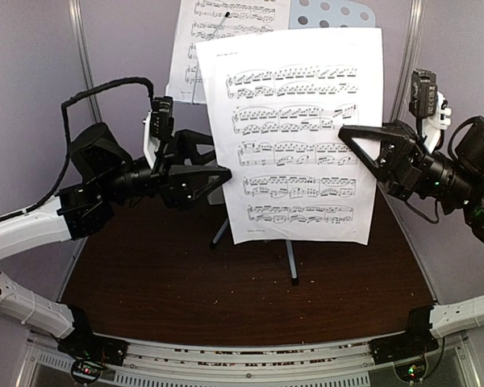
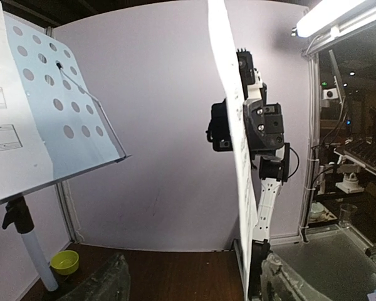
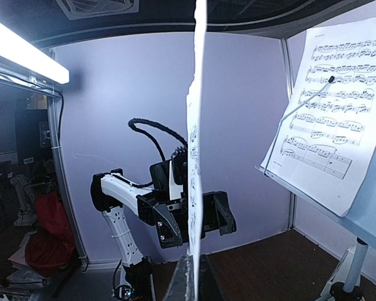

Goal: Set up the instrument practice props

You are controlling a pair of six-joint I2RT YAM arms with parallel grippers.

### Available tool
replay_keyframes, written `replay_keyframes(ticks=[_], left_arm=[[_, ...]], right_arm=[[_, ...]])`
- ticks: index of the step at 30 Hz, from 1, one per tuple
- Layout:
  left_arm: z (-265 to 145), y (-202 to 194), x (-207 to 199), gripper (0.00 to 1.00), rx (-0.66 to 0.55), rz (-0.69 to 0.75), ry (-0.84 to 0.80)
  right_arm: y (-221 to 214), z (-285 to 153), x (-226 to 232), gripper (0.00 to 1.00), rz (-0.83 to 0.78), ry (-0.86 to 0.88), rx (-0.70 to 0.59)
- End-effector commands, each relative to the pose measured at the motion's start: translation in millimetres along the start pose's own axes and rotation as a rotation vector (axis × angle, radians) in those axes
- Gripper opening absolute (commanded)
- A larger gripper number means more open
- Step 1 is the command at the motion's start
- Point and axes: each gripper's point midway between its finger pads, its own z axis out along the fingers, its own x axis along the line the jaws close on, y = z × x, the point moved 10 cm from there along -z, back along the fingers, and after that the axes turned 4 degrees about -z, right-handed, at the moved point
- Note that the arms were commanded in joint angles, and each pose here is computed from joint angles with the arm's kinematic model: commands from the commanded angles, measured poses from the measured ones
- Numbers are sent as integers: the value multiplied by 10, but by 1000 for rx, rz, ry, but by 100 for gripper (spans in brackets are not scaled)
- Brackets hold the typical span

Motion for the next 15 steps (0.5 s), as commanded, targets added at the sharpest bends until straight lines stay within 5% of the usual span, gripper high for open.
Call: replay_keyframes(ticks=[1,7,11,15], left_arm=[[70,228,-111,66,-127,8,-95],[172,284,-145,37,-135,15,-116],[283,363,-136,32,-136,15,-149],[374,475,-120,16,-132,27,-150]], right_arm=[[147,-74,12,0,-3,-3,-83],[188,-113,-18,0,-16,-37,-120],[226,-91,-48,0,-25,-51,-141],[267,-93,-98,0,-38,-81,-171]])
